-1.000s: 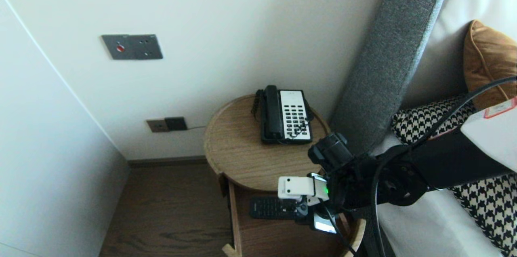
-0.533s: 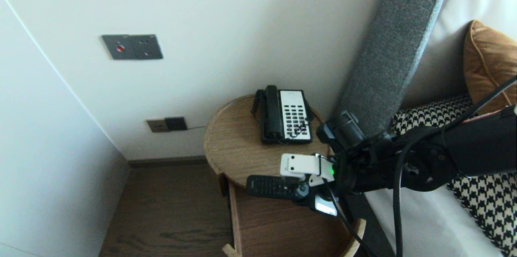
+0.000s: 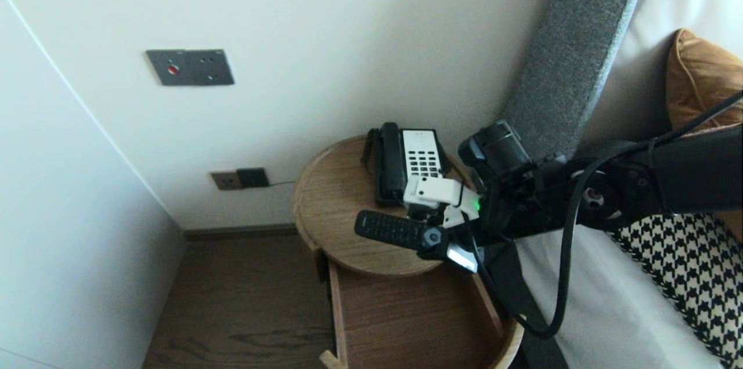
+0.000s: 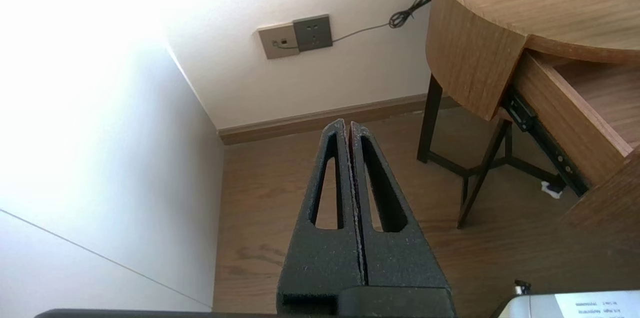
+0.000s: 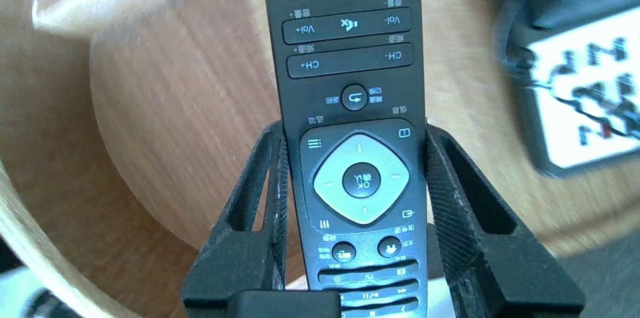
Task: Take the remote control out of the drawer one by one and place them on the table
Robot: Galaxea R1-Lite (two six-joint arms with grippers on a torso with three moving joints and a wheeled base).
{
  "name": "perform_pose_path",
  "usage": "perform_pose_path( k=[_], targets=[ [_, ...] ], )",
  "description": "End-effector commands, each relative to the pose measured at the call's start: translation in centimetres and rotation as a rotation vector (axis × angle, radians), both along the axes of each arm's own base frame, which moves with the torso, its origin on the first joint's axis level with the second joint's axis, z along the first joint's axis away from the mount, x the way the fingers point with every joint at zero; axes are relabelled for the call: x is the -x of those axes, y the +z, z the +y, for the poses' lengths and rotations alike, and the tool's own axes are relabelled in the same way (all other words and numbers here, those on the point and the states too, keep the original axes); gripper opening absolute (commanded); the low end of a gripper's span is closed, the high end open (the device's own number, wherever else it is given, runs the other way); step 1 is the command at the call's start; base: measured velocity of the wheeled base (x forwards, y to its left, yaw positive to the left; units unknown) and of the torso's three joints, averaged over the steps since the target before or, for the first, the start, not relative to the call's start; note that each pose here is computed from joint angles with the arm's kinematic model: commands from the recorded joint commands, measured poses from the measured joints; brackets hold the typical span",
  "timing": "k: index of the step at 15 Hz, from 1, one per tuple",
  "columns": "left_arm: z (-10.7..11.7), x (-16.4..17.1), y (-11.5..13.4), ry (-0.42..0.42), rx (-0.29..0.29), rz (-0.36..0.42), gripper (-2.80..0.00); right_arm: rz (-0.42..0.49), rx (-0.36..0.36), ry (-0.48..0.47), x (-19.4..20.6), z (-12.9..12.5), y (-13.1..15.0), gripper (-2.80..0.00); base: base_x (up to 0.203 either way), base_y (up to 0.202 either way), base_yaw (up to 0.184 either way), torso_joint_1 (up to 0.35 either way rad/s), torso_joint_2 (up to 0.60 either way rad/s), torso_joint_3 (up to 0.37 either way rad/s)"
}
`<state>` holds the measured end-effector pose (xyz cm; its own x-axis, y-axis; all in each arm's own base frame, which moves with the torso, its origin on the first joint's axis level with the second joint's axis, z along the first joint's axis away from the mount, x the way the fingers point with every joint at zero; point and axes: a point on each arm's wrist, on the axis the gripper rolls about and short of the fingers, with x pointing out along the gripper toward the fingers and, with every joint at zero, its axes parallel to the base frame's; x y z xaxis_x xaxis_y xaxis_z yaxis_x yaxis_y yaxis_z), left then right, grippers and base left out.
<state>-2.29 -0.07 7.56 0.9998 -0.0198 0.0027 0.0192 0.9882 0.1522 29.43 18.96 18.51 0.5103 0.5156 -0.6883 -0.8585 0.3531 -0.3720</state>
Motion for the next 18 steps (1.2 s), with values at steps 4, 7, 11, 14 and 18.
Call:
perform_pose_path(
  k=[4, 7, 11, 14, 18],
  targets=[
    [0.0, 0.0, 0.0, 0.001, -0.001, 0.0, -2.8, 0.063, -0.158, -0.171, -2.0, 0.7, 2.0, -2.8, 0.0, 0.0, 0.0, 0.0, 0.0, 0.0],
    [0.0, 0.0, 0.0, 0.001, -0.001, 0.0, -2.8, 0.136, -0.283, -0.303, -2.5, 1.0, 2.9, -2.8, 0.0, 0.0, 0.0, 0.0, 0.0, 0.0],
    [0.0, 0.0, 0.0, 0.001, 0.0, 0.0, -2.8, 0.156, -0.407, -0.54, -3.5, 1.4, 3.9, -2.8, 0.0, 0.0, 0.0, 0.0, 0.0, 0.0],
    [0.0, 0.0, 0.0, -0.001, 0.001, 0.0, -2.8, 0.133, -0.459, -0.725, -4.6, 1.6, 3.8, -2.8, 0.0, 0.0, 0.0, 0.0, 0.0, 0.0],
    [0.0, 0.0, 0.0, -0.002, 0.002, 0.0, -2.8, 0.169, -0.469, -0.834, -4.2, 1.4, 3.2, -2.8, 0.0, 0.0, 0.0, 0.0, 0.0, 0.0]
  ],
)
